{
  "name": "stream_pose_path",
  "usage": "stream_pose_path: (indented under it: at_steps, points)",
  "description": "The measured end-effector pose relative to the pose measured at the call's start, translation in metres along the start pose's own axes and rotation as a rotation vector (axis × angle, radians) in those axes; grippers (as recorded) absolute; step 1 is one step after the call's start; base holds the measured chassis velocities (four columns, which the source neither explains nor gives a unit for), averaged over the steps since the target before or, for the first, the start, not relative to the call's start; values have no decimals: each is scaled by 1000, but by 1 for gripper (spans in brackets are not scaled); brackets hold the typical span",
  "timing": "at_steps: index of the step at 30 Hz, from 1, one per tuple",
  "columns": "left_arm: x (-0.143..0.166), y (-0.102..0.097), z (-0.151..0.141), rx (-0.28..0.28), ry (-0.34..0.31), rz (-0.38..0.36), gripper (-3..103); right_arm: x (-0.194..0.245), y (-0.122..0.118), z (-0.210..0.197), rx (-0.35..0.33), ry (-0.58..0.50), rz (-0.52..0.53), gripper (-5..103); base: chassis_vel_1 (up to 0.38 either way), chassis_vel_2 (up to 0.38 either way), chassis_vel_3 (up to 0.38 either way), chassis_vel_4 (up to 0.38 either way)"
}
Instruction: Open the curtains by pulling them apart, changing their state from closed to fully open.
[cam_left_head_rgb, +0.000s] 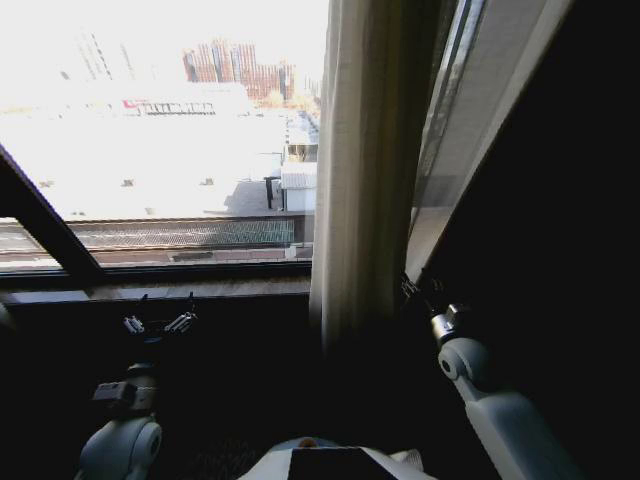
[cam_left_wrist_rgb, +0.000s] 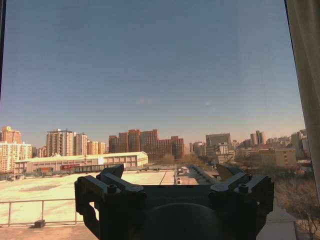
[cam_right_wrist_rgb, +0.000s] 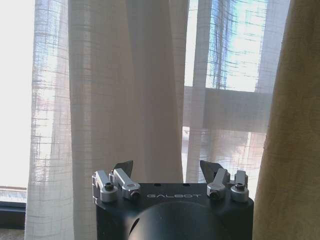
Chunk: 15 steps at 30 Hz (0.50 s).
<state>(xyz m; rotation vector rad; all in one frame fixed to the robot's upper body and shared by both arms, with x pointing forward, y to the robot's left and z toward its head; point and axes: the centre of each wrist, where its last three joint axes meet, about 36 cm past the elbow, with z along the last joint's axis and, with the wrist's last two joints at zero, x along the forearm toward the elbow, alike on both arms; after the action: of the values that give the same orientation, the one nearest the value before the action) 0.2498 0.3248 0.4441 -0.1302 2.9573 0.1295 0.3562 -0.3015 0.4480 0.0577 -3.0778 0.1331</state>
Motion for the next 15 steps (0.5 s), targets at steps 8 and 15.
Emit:
stream_pose_path:
  at_steps: [8, 15]
  points:
    - [-4, 1, 1, -5, 6, 6, 100, 9, 25, 8, 54, 0, -15, 97, 0, 0, 0, 0]
    - [-6, 5, 4, -12, 16, 11, 100, 5, 35, 16, 77, -3, -7, 100, 0, 0, 0, 0]
